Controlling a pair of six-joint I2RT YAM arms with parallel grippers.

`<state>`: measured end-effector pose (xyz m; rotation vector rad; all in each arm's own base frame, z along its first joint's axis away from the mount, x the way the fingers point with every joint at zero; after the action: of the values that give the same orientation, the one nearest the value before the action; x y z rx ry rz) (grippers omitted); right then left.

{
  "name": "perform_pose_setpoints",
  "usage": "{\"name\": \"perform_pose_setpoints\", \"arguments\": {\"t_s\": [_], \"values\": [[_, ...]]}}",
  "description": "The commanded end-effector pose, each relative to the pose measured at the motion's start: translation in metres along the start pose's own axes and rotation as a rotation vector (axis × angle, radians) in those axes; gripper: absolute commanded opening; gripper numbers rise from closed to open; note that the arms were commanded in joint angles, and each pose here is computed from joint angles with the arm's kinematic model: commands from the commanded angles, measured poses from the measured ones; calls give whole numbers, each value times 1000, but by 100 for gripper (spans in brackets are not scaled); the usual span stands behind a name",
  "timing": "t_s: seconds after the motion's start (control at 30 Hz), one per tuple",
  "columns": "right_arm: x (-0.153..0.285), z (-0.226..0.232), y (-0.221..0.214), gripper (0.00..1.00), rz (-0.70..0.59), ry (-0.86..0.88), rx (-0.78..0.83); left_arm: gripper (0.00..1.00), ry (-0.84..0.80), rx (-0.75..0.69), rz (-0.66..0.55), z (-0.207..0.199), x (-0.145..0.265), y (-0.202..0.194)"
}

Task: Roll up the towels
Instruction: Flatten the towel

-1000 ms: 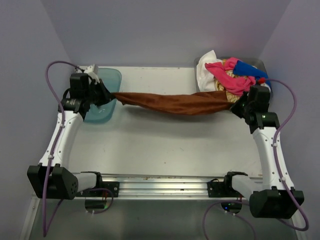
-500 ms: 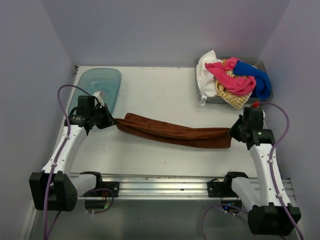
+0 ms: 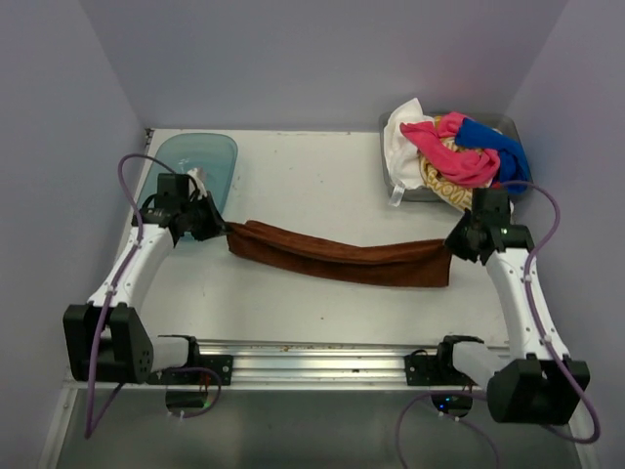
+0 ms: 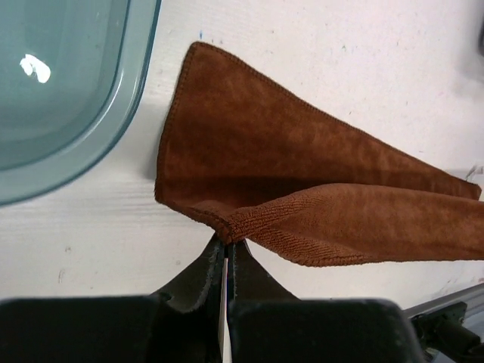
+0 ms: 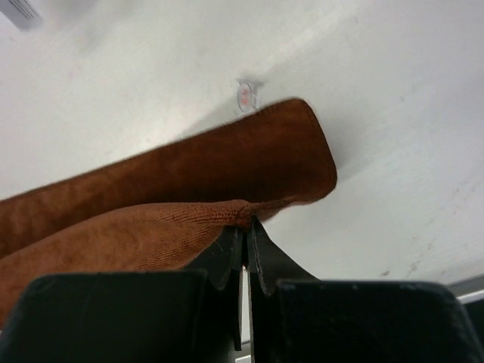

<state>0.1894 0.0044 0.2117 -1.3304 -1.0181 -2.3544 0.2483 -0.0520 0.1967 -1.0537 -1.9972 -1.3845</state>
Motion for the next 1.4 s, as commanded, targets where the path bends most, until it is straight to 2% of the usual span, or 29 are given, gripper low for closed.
{"name": "perform_pose_setpoints", "arguments": {"t_s": [0.0, 0.07, 0.1, 0.17, 0.2, 0.3, 0.37, 0.47, 0.57, 0.73, 0.77, 0.8, 0.83, 0.87, 0.9, 0.93, 0.97, 1.13, 1.37], "values": [[14, 61, 68, 0, -185, 164, -29, 0, -98, -41, -201, -22, -1, 77], [10, 84, 91, 0, -195, 169, -26, 0, -123, -60, -246, -31, 4, 104], [34, 102, 113, 0, -257, 224, -37, 0, -136, -82, -308, -41, 15, 130], [47, 117, 131, 0, -298, 257, -48, 0, -143, -113, -361, -49, 30, 152], [68, 125, 143, 0, -353, 302, -57, 0, -160, -142, -427, -60, 49, 170], [92, 129, 153, 0, -417, 337, -62, 0, -177, -190, -524, -72, 80, 186], [97, 125, 151, 0, -428, 335, -64, 0, -183, -211, -542, -75, 88, 186], [88, 109, 135, 0, -413, 303, -61, 0, -209, -219, -524, -74, 85, 173], [59, 83, 107, 0, -348, 225, -46, 0, -223, -194, -438, -62, 63, 141], [-7, 25, 28, 0, -113, 76, -70, 0, -152, -94, -185, -21, 4, 50], [-15, 16, 16, 6, -83, 49, -81, 0, -145, -82, -154, -15, -4, 36], [-29, -1, -5, 14, -23, -14, -107, 9, -128, -52, -68, -4, -19, 6], [-32, -7, -13, 33, 1, -27, -115, 23, -119, -37, -23, 1, -25, -7], [-33, -11, -19, 44, 10, -30, -124, 39, -108, -24, 32, 6, -29, -21], [-36, -18, -26, 52, 31, -49, -129, 66, -91, -6, 90, 12, -36, -35], [-37, -19, -28, 62, 32, -53, -134, 69, -83, 5, 123, 14, -37, -42], [-36, -20, -27, 64, 24, -57, -133, 77, -80, 7, 134, 15, -38, -44], [-31, -11, -14, 65, -11, -41, -105, 76, -13, 6, 100, 15, -29, -30], [-29, -8, -19, 65, -7, 40, -97, 54, 113, 32, 105, 28, -41, -36]]}}
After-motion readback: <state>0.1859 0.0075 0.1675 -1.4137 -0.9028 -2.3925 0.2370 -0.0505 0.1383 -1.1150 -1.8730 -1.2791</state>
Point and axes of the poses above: each gripper's point midway between its finger pads, its own x axis back along the fingers, its own z axis along the line the jaws close on, y = z × x, the point moved 8 cm from there along x, back along the fingers, and after that the axes turned 11 degrees about -x, right-handed, at the moved point
